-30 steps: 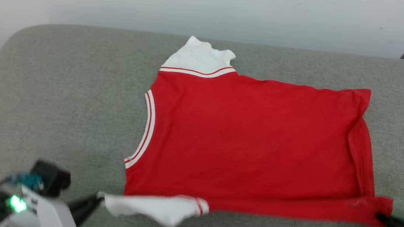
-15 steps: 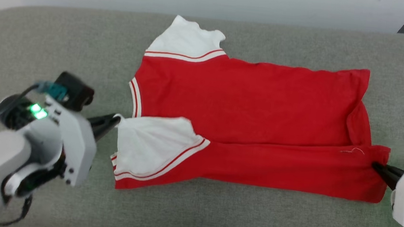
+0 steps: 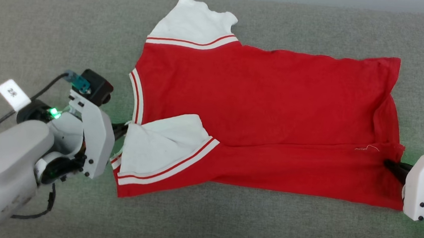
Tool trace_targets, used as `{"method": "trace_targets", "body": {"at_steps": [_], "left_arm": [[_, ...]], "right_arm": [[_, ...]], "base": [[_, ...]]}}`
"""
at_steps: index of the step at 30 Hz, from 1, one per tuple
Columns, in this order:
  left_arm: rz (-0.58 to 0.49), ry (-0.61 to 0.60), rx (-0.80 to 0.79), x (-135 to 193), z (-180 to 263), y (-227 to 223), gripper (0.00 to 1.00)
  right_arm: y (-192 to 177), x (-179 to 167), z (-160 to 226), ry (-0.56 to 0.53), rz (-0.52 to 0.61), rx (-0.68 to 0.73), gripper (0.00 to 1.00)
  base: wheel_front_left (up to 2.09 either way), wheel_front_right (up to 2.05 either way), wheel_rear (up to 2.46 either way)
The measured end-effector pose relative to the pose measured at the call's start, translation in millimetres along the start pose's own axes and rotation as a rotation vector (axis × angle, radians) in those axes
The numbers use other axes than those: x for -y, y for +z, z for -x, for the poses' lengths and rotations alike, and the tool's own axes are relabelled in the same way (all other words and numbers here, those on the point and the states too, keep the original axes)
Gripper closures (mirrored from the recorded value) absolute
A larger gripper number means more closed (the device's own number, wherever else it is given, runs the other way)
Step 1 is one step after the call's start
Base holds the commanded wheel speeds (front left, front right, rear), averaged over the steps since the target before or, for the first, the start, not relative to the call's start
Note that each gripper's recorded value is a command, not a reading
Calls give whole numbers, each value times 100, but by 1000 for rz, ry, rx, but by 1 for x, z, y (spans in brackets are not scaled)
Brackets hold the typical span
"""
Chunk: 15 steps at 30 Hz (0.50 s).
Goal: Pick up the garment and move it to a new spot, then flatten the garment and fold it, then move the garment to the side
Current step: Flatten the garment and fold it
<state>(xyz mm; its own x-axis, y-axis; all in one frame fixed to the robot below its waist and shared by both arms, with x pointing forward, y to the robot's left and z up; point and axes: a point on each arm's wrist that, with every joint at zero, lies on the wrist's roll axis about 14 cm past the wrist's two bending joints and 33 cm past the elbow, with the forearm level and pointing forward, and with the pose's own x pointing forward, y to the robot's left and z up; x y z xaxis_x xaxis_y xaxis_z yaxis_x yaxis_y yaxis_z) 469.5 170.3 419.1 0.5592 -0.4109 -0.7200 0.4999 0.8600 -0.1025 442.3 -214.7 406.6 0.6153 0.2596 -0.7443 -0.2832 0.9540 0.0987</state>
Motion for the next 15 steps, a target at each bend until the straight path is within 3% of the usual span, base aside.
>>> {"method": "trace_targets", "body": {"at_steps": [6, 11, 13, 14, 15], "left_arm": [[44, -6, -49, -1, -11, -13, 99], [72, -2, -63, -3, -16, -15, 79], [83, 1, -58, -4, -16, -13, 56], [95, 2, -50, -5, -17, -12, 33], [107, 3, -53, -5, -16, -12, 2]], "right_arm": [[1, 0, -6, 0, -2, -15, 100], [3, 1, -9, -1, -9, -24, 100], [4, 1, -9, -3, -11, -24, 100], [4, 1, -9, -3, -14, -26, 98], [3, 1, -9, -3, -18, -30, 83]], "base": [[0, 0, 0], [0, 0, 0], [0, 0, 0], [0, 0, 0], [0, 0, 0]]}}
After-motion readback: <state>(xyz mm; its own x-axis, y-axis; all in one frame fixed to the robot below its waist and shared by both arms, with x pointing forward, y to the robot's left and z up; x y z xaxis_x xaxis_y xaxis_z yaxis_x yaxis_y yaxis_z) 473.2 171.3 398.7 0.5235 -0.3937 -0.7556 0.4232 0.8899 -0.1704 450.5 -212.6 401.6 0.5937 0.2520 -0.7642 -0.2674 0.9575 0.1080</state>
